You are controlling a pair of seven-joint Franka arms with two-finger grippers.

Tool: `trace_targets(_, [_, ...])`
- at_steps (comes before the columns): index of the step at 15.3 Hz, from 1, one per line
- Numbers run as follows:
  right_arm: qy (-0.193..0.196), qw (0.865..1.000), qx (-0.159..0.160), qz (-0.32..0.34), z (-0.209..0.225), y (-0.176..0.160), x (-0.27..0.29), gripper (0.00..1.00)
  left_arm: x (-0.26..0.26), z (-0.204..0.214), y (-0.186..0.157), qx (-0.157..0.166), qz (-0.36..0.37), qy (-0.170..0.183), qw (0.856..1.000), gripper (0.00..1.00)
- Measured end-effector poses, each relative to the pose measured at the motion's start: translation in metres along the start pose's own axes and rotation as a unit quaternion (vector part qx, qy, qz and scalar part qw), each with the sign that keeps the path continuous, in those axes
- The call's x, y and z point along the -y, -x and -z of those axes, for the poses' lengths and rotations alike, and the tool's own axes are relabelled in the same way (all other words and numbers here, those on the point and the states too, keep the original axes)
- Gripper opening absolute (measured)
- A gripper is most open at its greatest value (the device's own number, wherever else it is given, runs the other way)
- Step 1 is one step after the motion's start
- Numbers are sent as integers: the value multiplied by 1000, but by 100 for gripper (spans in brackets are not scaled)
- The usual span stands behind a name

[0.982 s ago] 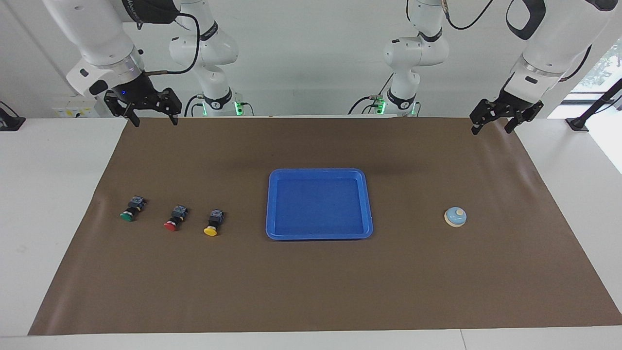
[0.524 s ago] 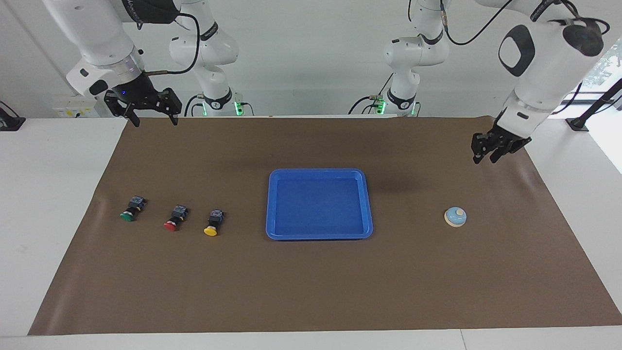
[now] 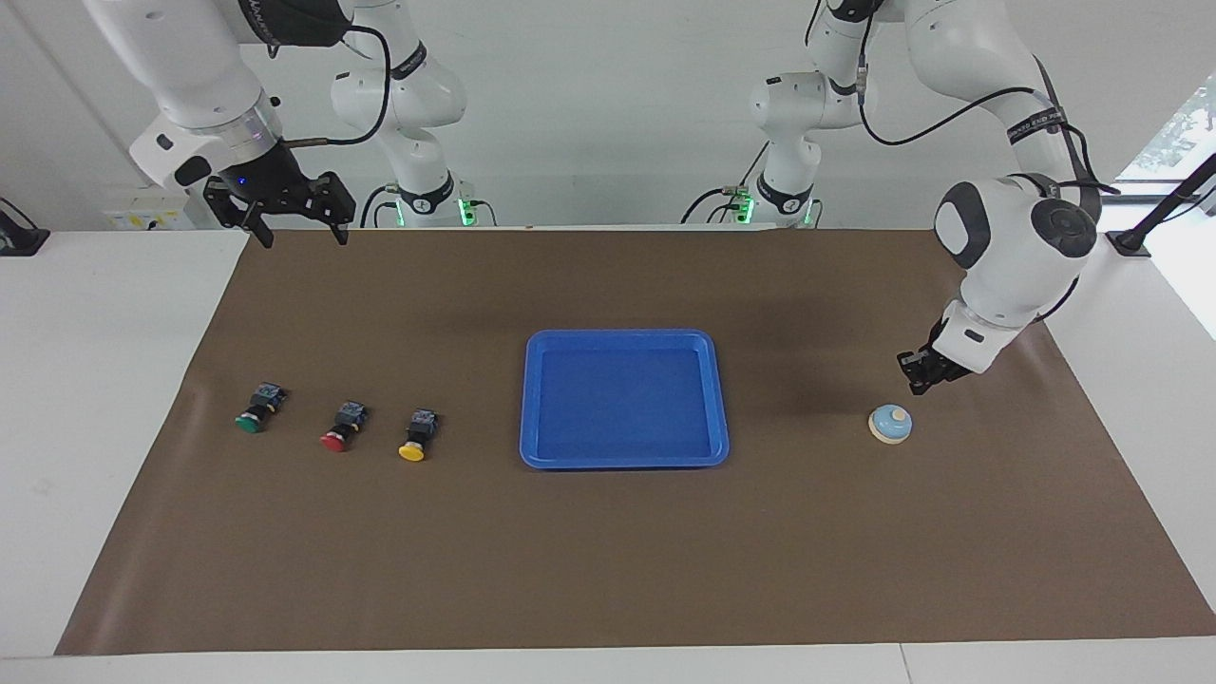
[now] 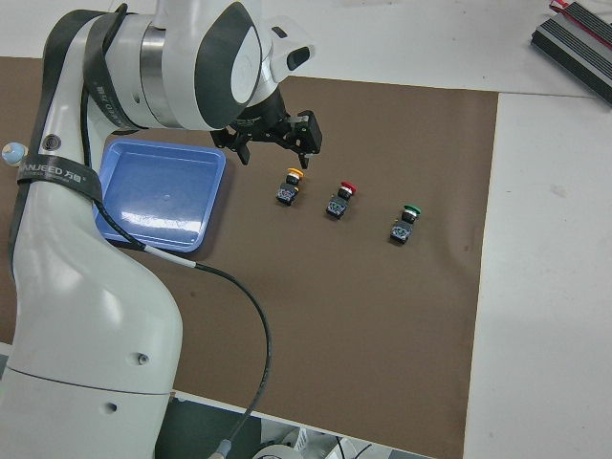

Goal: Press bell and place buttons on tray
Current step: 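Move the left gripper onto the silver bell and press it down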

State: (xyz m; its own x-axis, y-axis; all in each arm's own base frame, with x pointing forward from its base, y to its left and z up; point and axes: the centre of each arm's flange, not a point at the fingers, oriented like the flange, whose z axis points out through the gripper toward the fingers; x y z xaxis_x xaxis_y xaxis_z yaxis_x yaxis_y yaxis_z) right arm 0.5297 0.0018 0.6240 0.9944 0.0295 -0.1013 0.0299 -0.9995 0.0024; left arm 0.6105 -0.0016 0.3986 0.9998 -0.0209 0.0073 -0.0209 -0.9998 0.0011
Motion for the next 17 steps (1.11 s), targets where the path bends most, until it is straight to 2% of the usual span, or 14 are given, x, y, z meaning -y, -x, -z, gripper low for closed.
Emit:
trace_targets(5, [0,1000,0,0,0,0,0,100,1,-24,-9,-10,0,0,1000,1])
trace_targets(12, [0,1000,0,0,0,0,0,100,2,-53,-8,-9,1,0,1000,1])
trace_targets(17, [0,1000,0,0,0,0,0,100,2,-59,0,-33,2,-1,999,1])
